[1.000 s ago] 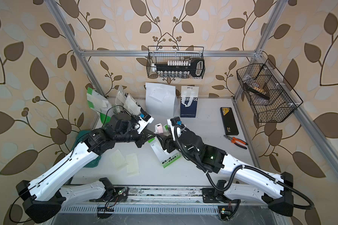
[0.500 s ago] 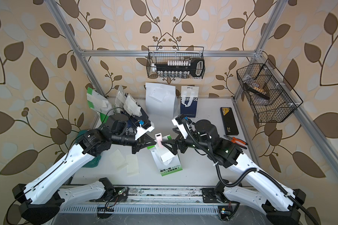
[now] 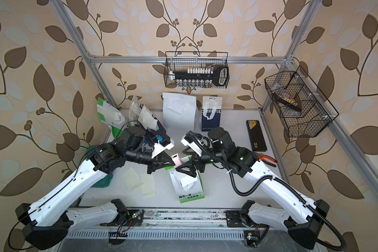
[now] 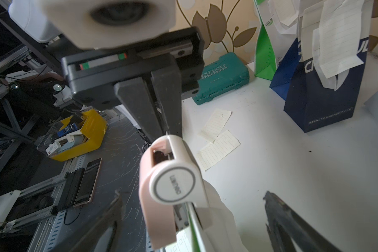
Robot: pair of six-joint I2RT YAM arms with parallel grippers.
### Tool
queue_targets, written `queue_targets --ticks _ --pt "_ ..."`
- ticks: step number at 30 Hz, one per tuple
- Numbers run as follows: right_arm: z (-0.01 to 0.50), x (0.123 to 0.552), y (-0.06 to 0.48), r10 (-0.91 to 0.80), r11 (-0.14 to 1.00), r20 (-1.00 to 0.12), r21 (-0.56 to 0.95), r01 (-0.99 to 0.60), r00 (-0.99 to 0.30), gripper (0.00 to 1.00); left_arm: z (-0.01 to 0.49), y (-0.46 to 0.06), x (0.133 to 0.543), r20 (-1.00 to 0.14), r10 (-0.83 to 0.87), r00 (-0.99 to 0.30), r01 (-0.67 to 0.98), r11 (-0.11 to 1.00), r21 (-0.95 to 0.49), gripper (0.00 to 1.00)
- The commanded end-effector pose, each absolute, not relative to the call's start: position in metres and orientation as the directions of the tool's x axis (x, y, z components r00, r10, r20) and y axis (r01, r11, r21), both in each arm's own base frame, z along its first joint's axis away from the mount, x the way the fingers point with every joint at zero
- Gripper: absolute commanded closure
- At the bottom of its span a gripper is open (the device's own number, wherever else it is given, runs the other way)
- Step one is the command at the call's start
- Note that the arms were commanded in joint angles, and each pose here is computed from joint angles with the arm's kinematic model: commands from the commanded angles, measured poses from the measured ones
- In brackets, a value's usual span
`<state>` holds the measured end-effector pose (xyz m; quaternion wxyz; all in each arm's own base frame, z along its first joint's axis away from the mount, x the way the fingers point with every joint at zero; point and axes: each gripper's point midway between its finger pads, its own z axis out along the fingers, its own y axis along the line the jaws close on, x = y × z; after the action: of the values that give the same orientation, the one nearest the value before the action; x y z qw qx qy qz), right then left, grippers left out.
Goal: Staple the receipts to the bags
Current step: Staple the receipt to the takeout bag.
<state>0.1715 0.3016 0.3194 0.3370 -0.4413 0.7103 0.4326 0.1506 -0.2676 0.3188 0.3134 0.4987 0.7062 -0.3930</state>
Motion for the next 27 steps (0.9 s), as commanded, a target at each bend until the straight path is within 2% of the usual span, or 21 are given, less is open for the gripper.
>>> queue_targets --ticks 1,5,6,8,9,12,18,19,20,21,23,27 --pt "0.326 0.16 0.304 -0.366 0.146 -0.87 0.297 -0.944 -0.33 0.06 0.342 -0.271 0.141 -0.87 0.424 -0.253 0.967 0.128 -0.219 1.0" --pt "0.317 0.161 0.307 -0.39 0.136 -0.858 0.306 -0.942 -0.335 0.15 0.347 -0.272 0.141 -0.878 0.409 -0.246 0.969 0.129 -0.211 1.0" --pt "0.315 0.161 0.307 -0.393 0.134 -0.856 0.308 -0.942 -0.336 0.2 0.349 -0.272 0.141 -0.882 0.403 -0.244 0.969 0.128 -0.21 1.0" --pt "0.311 0.164 0.308 -0.396 0.146 -0.853 0.307 -0.94 -0.34 0.35 0.355 -0.272 0.139 -0.89 0.387 -0.239 0.971 0.115 -0.211 1.0" --pt "0.31 0.166 0.308 -0.394 0.15 -0.854 0.304 -0.941 -0.339 0.49 0.358 -0.273 0.138 -0.895 0.378 -0.237 0.971 0.108 -0.212 1.0" --pt "0.315 0.17 0.307 -0.363 0.163 -0.869 0.294 -0.942 -0.335 1.0 0.363 -0.274 0.137 -0.901 0.365 -0.235 0.972 0.102 -0.213 1.0" --pt "0.322 0.18 0.305 -0.321 0.207 -0.884 0.284 -0.936 -0.34 1.0 0.367 -0.274 0.137 -0.903 0.354 -0.241 0.97 0.103 -0.218 1.0" --pt "0.321 0.186 0.304 -0.317 0.247 -0.879 0.286 -0.926 -0.356 0.82 0.366 -0.274 0.138 -0.902 0.355 -0.247 0.969 0.112 -0.221 1.0" --pt "0.322 0.19 0.303 -0.312 0.27 -0.879 0.283 -0.92 -0.361 0.48 0.364 -0.274 0.14 -0.899 0.358 -0.253 0.967 0.121 -0.224 1.0" --pt "0.323 0.194 0.301 -0.303 0.301 -0.879 0.277 -0.912 -0.367 0.3 0.361 -0.274 0.143 -0.896 0.362 -0.259 0.965 0.141 -0.222 1.0" --pt "0.333 0.199 0.294 -0.261 0.352 -0.895 0.26 -0.899 -0.361 0.11 0.353 -0.273 0.152 -0.886 0.371 -0.278 0.956 0.193 -0.219 1.0" --pt "0.36 0.218 0.269 -0.132 0.518 -0.935 0.218 -0.827 -0.329 0.07 0.344 -0.271 0.163 -0.878 0.37 -0.303 0.942 0.256 -0.217 1.0"
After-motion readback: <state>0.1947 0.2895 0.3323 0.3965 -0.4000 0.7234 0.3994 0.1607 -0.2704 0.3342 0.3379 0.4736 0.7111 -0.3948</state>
